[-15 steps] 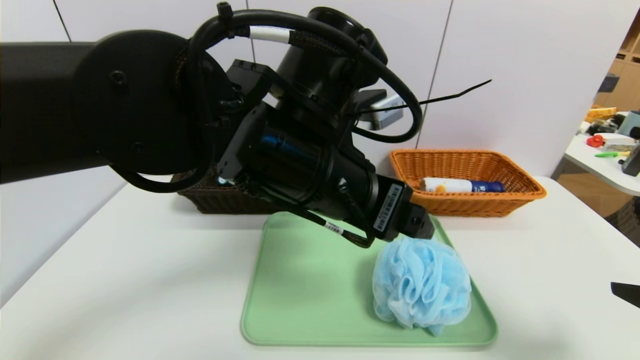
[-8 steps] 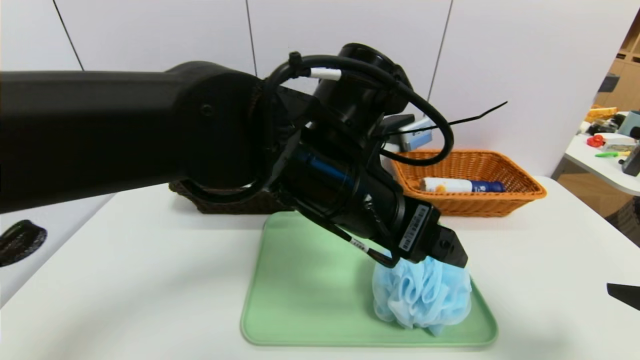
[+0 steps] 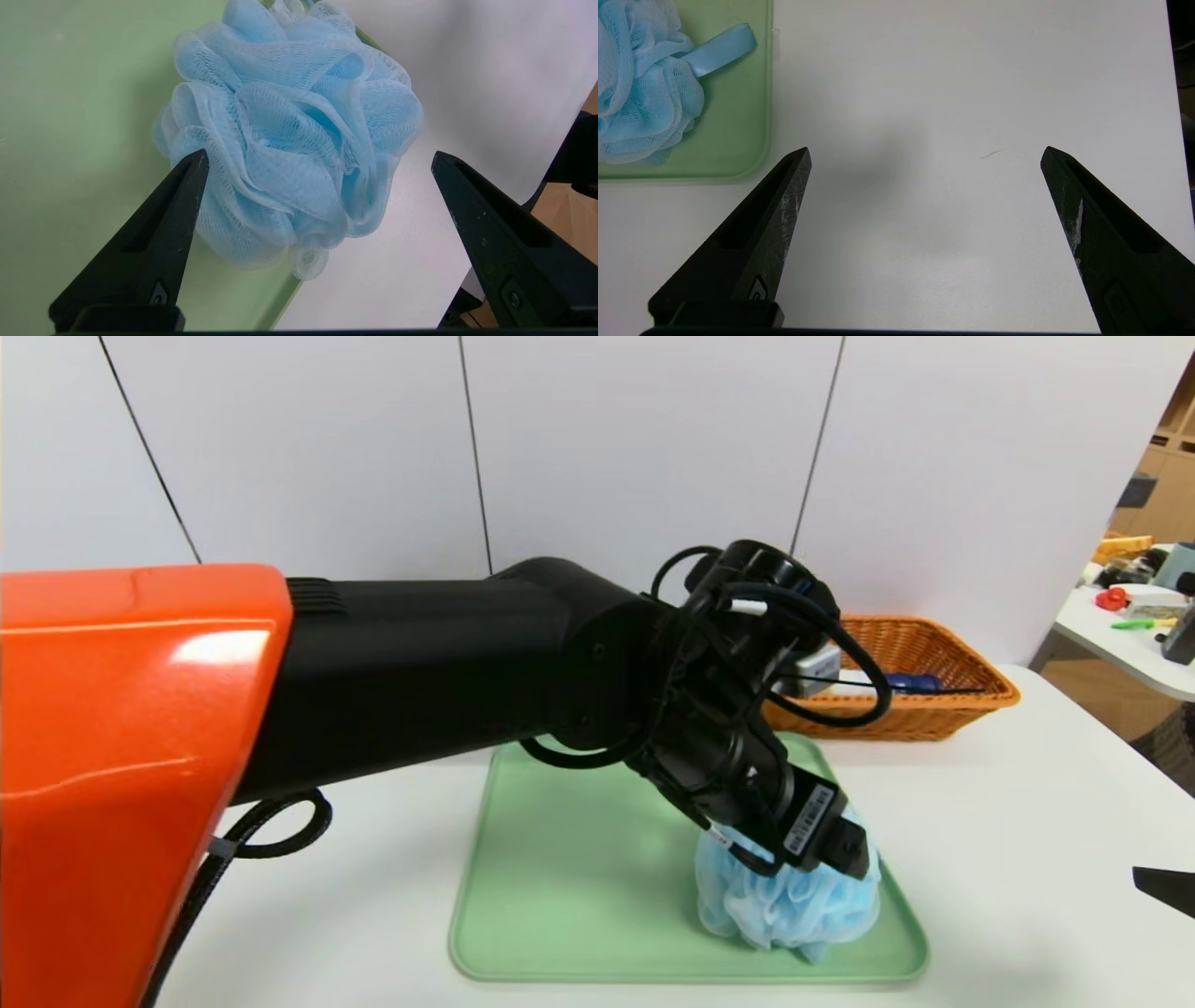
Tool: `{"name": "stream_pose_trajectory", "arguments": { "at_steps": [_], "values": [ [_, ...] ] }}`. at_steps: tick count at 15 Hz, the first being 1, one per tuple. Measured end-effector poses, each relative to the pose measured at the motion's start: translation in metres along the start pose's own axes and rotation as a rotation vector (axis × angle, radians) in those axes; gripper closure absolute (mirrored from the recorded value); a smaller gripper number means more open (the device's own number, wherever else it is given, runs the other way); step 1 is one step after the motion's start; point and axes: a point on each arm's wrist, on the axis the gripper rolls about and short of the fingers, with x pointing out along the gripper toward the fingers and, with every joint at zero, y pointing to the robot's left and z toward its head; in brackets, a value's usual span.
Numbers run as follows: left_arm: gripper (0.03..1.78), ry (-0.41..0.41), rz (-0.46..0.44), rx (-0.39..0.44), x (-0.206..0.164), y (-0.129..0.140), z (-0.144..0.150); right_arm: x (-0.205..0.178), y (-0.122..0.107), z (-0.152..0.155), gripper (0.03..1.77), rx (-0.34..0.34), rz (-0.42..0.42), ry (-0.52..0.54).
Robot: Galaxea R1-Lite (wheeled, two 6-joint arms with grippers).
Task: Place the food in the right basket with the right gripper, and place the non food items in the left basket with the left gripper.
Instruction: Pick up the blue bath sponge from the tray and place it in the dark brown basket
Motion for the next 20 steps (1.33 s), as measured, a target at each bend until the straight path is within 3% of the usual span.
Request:
{"name": "stream_pose_trajectory", "arguments": {
  "at_steps": [11, 20],
  "values": [
    [0.12, 0.090, 0.063, 0.026, 0.058, -0.010, -0.021, -0.002, 0.000, -0.006, 0.10, -0.002, 0.009, -0.006],
    [0.12, 0.072, 0.119, 0.023, 0.089, -0.003, -0.027, -0.001, 0.001, -0.009, 0.10, -0.010, 0.017, 0.000]
  ]
}}
